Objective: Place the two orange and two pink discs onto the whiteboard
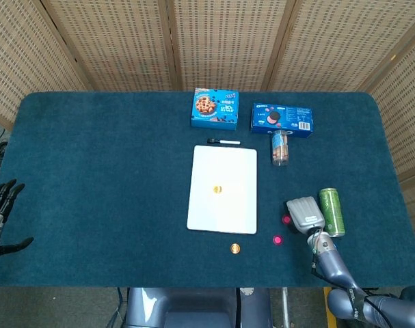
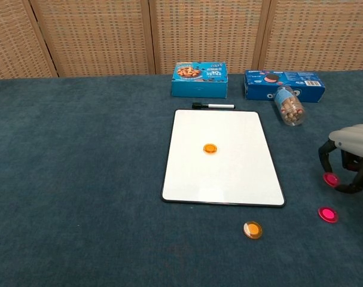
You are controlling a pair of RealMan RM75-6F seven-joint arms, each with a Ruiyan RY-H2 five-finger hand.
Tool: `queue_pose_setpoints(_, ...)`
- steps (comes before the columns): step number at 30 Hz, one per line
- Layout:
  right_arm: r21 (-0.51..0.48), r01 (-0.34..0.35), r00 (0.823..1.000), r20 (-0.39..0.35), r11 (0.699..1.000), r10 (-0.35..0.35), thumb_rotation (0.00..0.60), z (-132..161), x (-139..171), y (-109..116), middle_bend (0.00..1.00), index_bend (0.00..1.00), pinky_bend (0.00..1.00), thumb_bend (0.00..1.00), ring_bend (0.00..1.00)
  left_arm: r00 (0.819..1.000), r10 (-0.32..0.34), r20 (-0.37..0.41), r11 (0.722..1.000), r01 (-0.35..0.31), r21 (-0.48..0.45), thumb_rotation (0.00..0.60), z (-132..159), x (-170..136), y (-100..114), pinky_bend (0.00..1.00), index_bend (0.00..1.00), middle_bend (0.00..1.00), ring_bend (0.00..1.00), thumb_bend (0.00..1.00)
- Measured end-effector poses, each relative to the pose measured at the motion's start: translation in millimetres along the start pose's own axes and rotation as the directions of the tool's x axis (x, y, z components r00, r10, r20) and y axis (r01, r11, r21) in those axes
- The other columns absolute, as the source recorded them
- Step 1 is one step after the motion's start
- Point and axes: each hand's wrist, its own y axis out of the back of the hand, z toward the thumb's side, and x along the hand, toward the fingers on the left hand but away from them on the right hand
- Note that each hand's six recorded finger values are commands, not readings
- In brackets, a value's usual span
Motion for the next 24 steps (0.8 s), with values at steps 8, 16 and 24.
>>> queue_pose_setpoints(8,-0.027,0.042,0.999,-0.033,0.999,-0.042,0.600,26,-14,35,0.97,0.55,1.00,0.34,1.00,1.000,0.000,0.000,1.000,0.000,-0.002,0.600,0,0,0,0.00,0.00,0.00,0.00,0.00)
queue_pose_setpoints(16,-0.016,0.063,0.997,-0.049,0.998,-0.064,0.600,74,-42,64,0.97,0.55,1.00,0.34,1.00,1.000,0.000,-0.013,1.000,-0.001,-0.011,0.600,-5,3,2,0.00,0.00,0.00,0.00,0.00)
queue_pose_setpoints(24,-0.032,0.054,0.998,0.013,0.998,-0.053,0.600,100,-74,75,0.97,0.48,1.00,0.30,1.00,1.000,0.000,-0.025,1.000,-0.001,-0.027,0.600,-9,4,5,0.00,0.00,0.00,0.00,0.00)
